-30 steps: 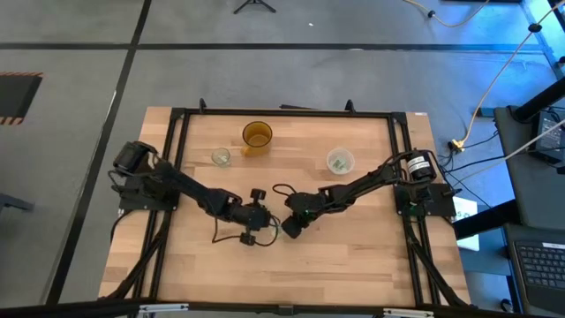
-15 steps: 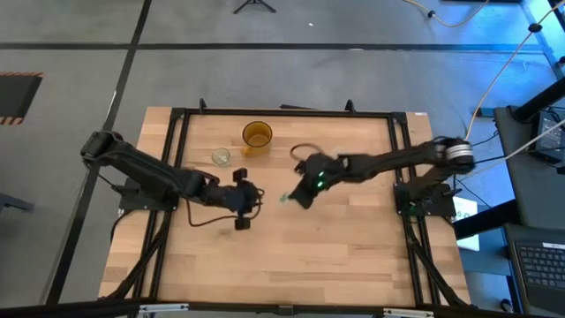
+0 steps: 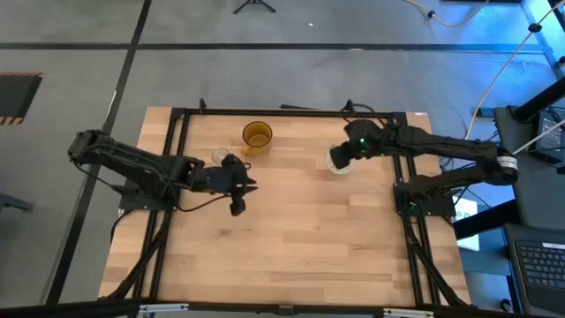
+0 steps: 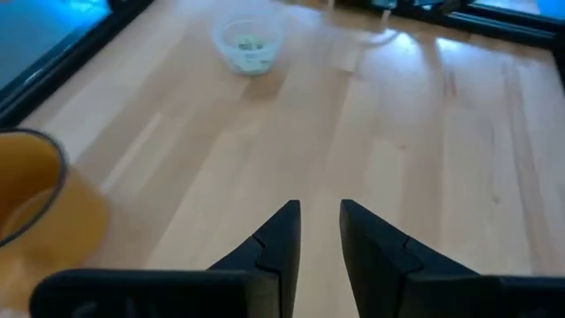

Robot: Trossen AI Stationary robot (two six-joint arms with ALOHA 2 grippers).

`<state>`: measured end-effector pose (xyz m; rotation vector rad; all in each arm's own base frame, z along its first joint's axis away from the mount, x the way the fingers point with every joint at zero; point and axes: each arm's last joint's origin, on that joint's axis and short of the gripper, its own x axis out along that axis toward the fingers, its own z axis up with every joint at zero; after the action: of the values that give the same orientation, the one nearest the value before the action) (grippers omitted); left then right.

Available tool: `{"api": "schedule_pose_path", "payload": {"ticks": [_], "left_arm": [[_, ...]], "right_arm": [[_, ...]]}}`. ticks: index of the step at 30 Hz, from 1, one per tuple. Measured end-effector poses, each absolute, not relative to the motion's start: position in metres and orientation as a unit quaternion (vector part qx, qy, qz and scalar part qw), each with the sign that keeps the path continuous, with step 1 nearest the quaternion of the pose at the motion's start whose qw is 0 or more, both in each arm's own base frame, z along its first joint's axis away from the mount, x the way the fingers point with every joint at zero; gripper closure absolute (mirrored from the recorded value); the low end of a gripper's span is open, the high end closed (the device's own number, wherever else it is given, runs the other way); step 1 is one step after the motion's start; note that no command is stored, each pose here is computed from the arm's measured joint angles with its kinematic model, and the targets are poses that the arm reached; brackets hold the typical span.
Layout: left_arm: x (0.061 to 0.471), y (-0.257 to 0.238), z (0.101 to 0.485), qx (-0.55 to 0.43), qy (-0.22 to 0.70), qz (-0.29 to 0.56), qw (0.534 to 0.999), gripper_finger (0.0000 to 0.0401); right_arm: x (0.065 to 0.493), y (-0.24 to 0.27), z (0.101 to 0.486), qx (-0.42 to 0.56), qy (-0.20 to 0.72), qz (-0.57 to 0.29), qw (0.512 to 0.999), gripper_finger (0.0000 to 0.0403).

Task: Pick and place Stevia / Truvia into bins
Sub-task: Put the stevia packet into the transparent container

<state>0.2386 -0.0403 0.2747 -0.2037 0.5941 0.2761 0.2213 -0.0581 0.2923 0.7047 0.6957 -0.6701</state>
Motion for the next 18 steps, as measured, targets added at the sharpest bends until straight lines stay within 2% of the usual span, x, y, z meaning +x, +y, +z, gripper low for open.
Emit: {"api": "schedule_pose_path", "payload": {"ticks": [5, 12, 18], "left_arm": [[0.222, -0.03, 0.283, -0.101, 0.299, 0.149, 0.937, 0.0323], [0.203, -0.023, 0.297, -0.107, 0.274, 0.166, 0.941, 0.0323], [0.181, -0.019, 0.281, -0.132, 0.259, 0.174, 0.941, 0.0323]], "right_arm": [[0.212, -0.073, 0.273, 0.335, 0.382, -0.359, 0.783, 0.0401], [0.209, -0.081, 0.23, 0.361, 0.438, -0.344, 0.748, 0.0401], [0.213, -0.082, 0.204, 0.377, 0.434, -0.325, 0.751, 0.0401]]}}
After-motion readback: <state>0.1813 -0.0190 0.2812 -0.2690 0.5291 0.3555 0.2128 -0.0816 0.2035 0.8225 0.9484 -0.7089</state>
